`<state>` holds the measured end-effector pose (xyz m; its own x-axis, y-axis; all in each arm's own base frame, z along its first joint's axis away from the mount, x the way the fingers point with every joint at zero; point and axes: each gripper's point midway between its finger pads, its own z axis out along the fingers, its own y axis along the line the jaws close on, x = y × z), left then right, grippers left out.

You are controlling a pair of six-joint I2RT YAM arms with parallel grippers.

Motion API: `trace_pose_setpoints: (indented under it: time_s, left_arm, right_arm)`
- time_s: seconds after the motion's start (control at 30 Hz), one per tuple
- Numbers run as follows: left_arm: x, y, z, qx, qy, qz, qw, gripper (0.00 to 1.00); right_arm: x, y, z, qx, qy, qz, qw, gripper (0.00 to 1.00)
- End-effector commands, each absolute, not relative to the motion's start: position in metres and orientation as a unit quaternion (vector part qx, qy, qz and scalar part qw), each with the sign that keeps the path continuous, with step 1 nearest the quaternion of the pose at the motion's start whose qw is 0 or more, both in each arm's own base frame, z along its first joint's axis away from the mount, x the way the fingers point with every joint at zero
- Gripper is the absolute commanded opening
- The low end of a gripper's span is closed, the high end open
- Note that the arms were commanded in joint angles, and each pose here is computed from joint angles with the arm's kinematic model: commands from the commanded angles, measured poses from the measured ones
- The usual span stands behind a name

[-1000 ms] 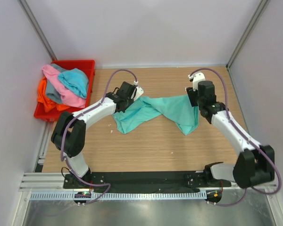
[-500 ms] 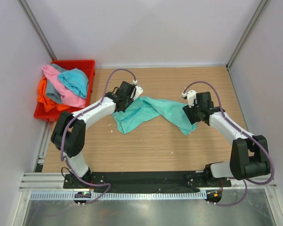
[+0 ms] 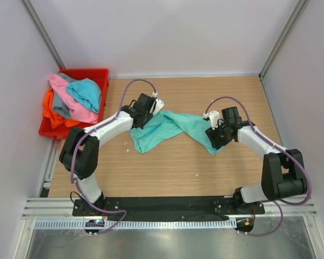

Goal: Fold and stack the t-shirts
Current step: Flatten the tshirt out

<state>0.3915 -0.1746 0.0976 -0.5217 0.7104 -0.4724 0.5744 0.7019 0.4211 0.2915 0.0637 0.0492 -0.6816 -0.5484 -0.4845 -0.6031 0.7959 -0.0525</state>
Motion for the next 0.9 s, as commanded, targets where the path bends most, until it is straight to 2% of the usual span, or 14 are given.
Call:
trace_pose_setpoints:
  time_s: [0.0, 0.47, 0.87]
  left_arm:
    - [0.401, -0.18, 0.108, 0.357, 0.865, 0.098, 0.337, 0.0]
    - [0.401, -0.181, 0.108, 0.354, 0.868, 0.096, 0.336, 0.0]
    - [0.4, -0.179, 0.109, 0.354, 0.867, 0.099, 0.336, 0.0]
  right_arm:
    - [0.288, 0.068, 0.062, -0.33, 0.907, 0.066, 0.254, 0.56]
    - [0.269, 0.066, 0.055, -0.333, 0.912, 0.074, 0.229, 0.55]
    - [0.275, 0.068, 0.043, -0.33, 0.917, 0.08, 0.209, 0.47]
